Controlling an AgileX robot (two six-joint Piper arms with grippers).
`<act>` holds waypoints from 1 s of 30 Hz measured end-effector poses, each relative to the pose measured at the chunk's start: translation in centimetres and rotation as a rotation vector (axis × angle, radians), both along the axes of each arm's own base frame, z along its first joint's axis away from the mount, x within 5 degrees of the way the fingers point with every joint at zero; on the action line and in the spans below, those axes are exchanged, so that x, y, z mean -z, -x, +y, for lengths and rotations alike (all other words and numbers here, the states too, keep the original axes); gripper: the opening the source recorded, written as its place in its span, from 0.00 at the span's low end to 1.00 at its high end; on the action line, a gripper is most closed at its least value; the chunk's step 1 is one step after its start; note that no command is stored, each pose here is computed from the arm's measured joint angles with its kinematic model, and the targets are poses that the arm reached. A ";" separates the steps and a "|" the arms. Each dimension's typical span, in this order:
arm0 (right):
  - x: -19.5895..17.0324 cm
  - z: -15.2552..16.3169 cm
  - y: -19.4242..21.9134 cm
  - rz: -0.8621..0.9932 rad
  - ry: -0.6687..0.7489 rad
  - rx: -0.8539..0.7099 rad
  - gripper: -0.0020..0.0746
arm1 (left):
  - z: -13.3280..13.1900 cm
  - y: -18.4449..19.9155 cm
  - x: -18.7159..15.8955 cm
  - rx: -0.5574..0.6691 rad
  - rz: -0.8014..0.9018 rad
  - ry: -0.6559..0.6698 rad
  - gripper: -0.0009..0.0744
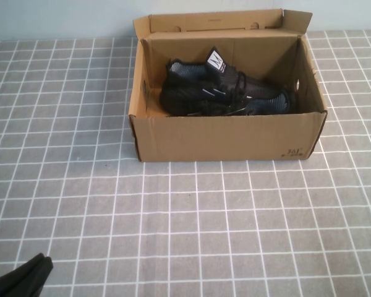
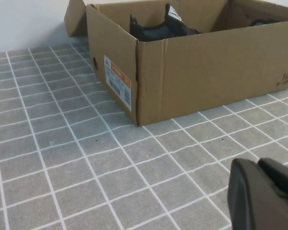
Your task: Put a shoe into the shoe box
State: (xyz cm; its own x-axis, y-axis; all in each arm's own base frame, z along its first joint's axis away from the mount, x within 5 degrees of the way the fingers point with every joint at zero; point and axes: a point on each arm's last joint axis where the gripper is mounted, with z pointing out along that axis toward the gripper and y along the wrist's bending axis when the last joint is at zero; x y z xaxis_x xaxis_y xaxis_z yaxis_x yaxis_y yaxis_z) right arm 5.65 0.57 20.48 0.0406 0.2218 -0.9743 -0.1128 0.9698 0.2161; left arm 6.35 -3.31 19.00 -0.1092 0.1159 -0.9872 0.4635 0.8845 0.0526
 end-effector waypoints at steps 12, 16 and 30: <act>0.8 0.2 0.0 0.082 0.093 -0.016 0.01 | 1.0 -0.4 0.0 -0.159 0.001 0.002 0.01; 1.9 0.5 0.1 0.189 0.135 -0.058 0.01 | 1.5 -0.6 0.0 -0.224 0.001 0.002 0.01; 2.9 0.8 0.4 0.300 0.132 -0.103 0.01 | 2.8 -0.8 0.0 -0.406 0.001 0.002 0.01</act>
State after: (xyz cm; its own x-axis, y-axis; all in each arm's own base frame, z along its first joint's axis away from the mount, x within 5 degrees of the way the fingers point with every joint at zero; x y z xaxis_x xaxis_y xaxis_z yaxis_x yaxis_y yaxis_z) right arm 5.25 1.38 17.58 -0.2684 0.0807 -0.9599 -0.1620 0.9785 0.1275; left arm 7.14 -0.53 19.00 -0.1462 0.0612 -0.9874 0.0761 0.9958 0.0505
